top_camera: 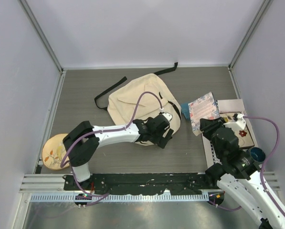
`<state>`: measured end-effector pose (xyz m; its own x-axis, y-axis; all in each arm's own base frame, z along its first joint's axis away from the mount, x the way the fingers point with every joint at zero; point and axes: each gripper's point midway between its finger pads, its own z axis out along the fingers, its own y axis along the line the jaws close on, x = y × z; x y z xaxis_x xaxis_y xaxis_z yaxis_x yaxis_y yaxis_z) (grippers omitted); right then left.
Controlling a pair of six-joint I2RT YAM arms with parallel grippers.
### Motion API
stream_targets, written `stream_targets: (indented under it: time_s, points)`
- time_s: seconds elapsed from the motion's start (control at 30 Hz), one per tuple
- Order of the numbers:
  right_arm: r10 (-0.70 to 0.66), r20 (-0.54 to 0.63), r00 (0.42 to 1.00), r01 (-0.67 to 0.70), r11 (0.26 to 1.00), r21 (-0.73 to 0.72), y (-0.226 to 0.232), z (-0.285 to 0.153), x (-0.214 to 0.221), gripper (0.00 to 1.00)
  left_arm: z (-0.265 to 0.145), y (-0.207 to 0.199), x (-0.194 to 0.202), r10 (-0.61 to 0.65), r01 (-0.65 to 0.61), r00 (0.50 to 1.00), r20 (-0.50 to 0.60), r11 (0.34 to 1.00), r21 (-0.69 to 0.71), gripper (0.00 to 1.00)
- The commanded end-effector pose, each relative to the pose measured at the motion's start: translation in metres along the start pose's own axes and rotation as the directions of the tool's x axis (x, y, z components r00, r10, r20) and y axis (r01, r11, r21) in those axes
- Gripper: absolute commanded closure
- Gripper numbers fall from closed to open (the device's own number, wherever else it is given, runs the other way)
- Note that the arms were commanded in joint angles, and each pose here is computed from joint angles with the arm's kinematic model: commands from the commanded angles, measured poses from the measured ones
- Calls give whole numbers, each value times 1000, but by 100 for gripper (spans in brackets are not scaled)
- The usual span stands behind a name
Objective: Pack the student bag
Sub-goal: Place the book in the student bag.
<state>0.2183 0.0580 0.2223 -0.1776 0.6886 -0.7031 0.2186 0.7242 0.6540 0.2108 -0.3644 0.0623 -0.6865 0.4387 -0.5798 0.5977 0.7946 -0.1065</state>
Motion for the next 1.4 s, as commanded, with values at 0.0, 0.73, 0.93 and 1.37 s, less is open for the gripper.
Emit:
stream_targets:
  time_s: [0.0,0.73,0.93,1.37]
  points:
    - [83,102,991,-77,995,-64,23,-8,-35,99,-2,-4,-30,70,-70,996,52,997,-17,11]
    - [90,65,994,-86,994,-64,19,-5,-22,99,31,-8,-33,145,-145,989,0,989,-35,42]
    - [88,63,994,-84,994,-64,19,-4,-21,99,28,-10,-37,138,-138,990,13,990,-30,74]
    - [88,50,995,-85,994,-66,19,-4,-18,99,11,-9,-51,126,-124,991,54,992,-36,100]
